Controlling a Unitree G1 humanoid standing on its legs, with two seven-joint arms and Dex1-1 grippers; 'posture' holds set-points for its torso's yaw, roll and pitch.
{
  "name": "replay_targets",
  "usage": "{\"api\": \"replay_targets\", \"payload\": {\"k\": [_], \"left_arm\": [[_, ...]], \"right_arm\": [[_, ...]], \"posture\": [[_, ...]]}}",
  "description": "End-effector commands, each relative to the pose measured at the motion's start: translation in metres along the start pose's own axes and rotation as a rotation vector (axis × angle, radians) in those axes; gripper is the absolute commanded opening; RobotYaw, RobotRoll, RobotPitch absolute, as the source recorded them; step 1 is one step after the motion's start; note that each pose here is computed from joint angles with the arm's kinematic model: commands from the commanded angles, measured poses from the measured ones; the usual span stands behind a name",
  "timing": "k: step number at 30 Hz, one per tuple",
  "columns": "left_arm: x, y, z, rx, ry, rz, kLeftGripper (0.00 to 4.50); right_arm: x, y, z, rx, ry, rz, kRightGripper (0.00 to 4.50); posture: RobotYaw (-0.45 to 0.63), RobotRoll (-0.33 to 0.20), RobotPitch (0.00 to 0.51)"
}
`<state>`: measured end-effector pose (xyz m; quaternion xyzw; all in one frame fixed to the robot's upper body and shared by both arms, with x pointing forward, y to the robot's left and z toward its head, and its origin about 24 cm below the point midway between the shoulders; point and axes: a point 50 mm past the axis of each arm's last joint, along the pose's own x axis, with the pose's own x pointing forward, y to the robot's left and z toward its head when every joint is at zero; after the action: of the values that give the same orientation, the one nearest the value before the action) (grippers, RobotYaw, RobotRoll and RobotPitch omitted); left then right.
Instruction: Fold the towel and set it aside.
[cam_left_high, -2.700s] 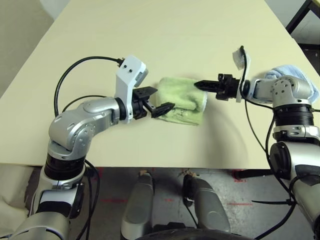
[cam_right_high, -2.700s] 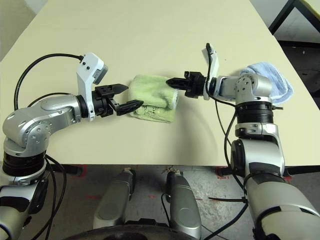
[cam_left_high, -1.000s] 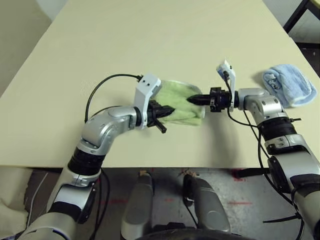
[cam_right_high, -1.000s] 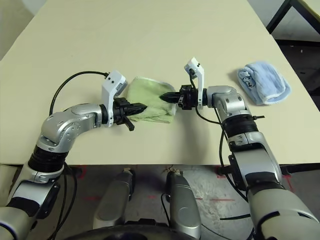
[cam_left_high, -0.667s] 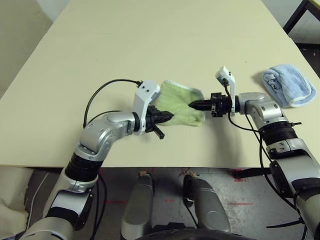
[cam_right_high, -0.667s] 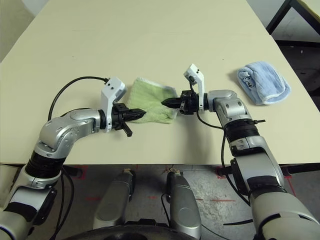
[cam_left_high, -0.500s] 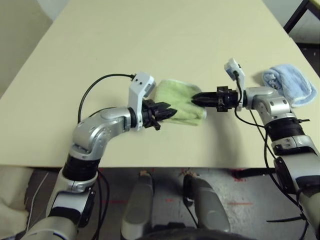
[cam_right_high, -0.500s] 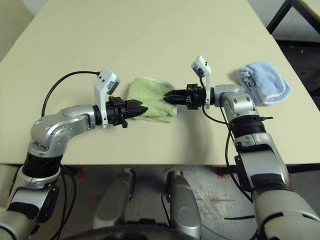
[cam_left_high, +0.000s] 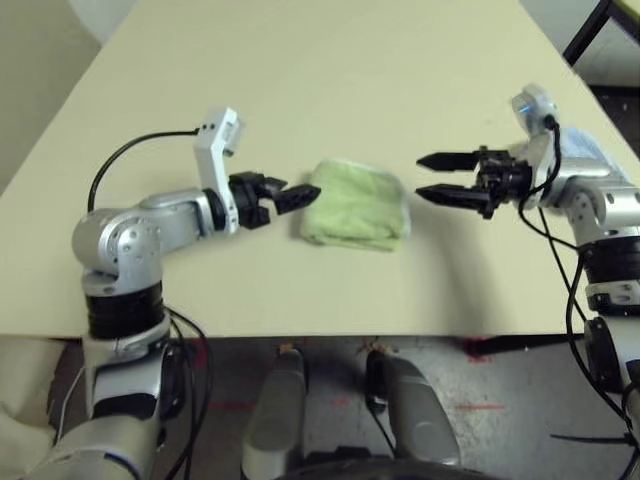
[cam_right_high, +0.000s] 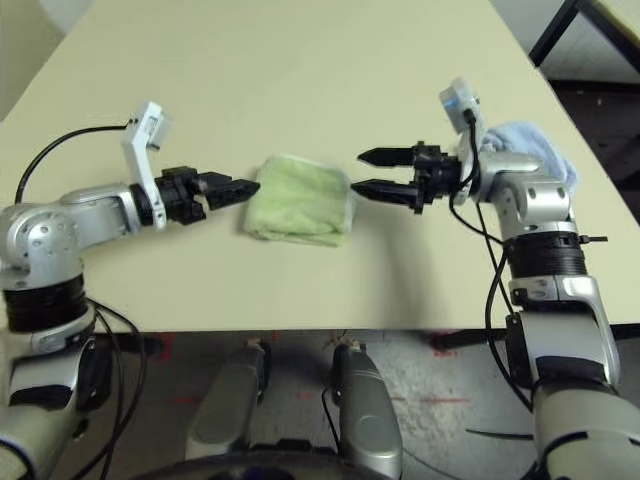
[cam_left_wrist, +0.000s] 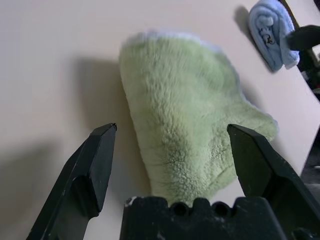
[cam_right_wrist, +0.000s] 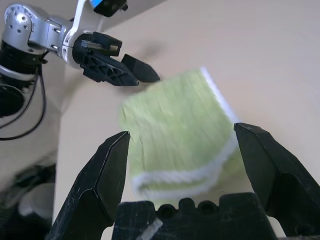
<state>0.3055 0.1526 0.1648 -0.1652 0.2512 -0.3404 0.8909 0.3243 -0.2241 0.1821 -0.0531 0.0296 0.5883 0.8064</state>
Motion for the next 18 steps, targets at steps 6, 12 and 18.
{"api": "replay_targets", "payload": {"k": [6,12,18], "left_arm": [[0.019,0.007,0.001,-0.095,0.071,-0.007,4.5],[0.033,0.002,-0.009,-0.092,0.158,-0.05,4.5],[0.044,0.002,-0.021,-0.099,0.217,-0.056,4.5]], "right_arm": [[-0.023,0.014,-0.012,-0.036,0.06,-0.025,4.47],[-0.026,0.021,-0.018,-0.05,0.087,-0.03,4.47],[-0.026,0.023,-0.023,-0.062,0.099,-0.037,4.47]], "posture": [[0.08,0.0,0.152],[0.06,0.0,0.152],[0.05,0.0,0.153]]}}
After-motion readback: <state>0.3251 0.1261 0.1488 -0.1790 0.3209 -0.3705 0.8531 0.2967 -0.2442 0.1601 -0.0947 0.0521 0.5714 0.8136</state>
